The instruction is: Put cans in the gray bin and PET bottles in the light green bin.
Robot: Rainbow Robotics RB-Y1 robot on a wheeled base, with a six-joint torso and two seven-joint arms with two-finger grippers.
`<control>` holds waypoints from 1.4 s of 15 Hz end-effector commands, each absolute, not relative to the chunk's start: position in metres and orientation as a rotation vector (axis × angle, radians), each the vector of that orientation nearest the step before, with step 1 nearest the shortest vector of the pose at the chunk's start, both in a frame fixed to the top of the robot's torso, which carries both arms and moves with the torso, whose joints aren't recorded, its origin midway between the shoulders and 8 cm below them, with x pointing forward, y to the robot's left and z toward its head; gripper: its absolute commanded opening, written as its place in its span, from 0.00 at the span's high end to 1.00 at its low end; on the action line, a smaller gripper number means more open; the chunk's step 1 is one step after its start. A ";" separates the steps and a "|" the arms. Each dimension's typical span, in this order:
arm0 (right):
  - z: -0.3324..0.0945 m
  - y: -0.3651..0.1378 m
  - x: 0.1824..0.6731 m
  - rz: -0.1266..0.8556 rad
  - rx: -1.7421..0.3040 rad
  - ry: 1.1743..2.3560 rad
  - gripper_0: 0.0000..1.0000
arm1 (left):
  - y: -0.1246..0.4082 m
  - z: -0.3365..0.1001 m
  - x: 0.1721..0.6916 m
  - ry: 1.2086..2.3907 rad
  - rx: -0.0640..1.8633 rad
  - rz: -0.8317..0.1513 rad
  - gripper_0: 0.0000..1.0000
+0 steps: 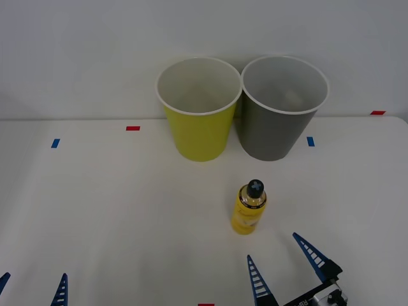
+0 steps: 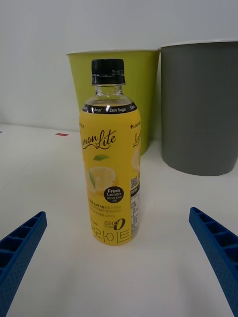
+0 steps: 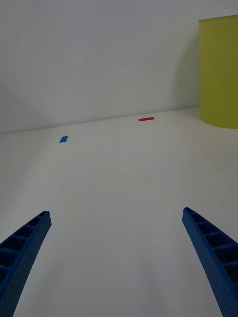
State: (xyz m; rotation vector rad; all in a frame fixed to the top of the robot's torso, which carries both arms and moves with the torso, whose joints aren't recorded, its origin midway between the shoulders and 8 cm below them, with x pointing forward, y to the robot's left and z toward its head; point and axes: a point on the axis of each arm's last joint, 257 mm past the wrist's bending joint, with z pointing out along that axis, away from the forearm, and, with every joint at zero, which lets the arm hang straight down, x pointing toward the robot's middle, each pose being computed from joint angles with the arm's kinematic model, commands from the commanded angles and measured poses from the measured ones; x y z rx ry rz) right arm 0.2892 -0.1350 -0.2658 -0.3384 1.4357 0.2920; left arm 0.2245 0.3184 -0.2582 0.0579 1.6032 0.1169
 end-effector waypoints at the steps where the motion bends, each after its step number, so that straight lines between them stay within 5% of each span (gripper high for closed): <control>1: -0.263 -0.121 0.302 0.319 -0.364 1.409 0.00 | 0.318 -0.258 0.224 1.603 0.058 0.117 0.09; 21: -0.241 -0.084 0.391 0.304 -0.398 1.429 0.00 | 0.318 -0.258 0.224 1.603 0.058 0.117 0.09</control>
